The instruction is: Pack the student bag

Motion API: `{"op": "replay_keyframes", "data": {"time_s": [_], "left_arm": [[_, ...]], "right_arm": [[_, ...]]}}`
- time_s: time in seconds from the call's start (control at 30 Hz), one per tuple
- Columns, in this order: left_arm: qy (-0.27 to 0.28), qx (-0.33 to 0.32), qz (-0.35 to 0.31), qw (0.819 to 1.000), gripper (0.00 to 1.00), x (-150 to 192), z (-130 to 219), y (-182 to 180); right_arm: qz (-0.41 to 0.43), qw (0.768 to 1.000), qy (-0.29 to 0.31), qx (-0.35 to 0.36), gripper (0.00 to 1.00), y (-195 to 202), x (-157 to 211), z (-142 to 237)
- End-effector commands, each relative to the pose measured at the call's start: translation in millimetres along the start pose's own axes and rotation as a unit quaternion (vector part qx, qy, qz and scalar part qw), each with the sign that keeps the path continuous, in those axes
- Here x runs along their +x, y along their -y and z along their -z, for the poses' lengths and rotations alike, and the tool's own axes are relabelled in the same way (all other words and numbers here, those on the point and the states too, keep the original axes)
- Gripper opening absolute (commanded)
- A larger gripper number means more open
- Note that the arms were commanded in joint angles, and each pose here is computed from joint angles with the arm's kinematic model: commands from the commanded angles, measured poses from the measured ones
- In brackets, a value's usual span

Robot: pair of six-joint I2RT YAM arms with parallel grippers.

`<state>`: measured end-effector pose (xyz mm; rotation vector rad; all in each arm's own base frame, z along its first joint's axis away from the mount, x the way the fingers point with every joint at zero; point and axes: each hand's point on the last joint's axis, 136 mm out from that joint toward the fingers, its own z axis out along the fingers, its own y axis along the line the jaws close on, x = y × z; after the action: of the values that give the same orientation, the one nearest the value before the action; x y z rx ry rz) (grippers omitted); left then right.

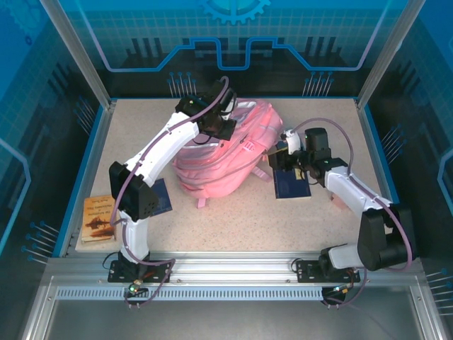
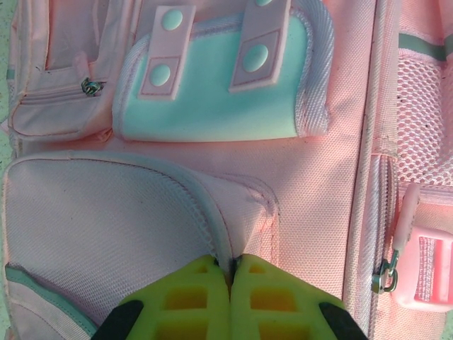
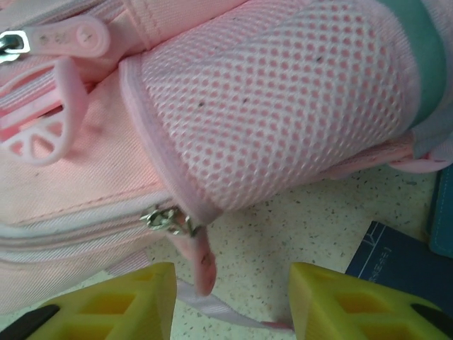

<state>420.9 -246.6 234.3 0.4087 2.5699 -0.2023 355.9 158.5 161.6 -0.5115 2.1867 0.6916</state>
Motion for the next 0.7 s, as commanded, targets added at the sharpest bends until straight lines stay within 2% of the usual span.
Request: {"op": "replay_keyframes", "data": {"time_s": [0.0,0.13,0.3,0.5,0.67], "left_arm": [[0.094,0.032,0.004,0.995,0.00,-37.7,55.9,7.3],[0.096,0.034,0.004,0.995,0.00,-38.5,57.3,7.8],[0.094,0.037,0.001,0.995,0.00,-37.4,57.7,8.5],[0.092,0.044,-0.003,0.995,0.00,-36.6,59.0,11.4],[0.088,0.049,-0.006,0.995,0.00,-34.4,58.6,12.6]], "right_arm": [[-0.006,0.999,0.004,-0.046,0.47,-21.9,5.0,7.2],[-0.009,0.994,-0.001,-0.107,0.44,-48.2,11.4,7.2],[-0.025,0.993,-0.013,-0.116,0.41,-45.8,15.1,-6.3],[-0.032,0.995,-0.021,-0.095,0.39,-30.1,10.2,-23.2],[-0.030,0.997,-0.019,-0.068,0.46,-17.5,8.5,-28.6]]}}
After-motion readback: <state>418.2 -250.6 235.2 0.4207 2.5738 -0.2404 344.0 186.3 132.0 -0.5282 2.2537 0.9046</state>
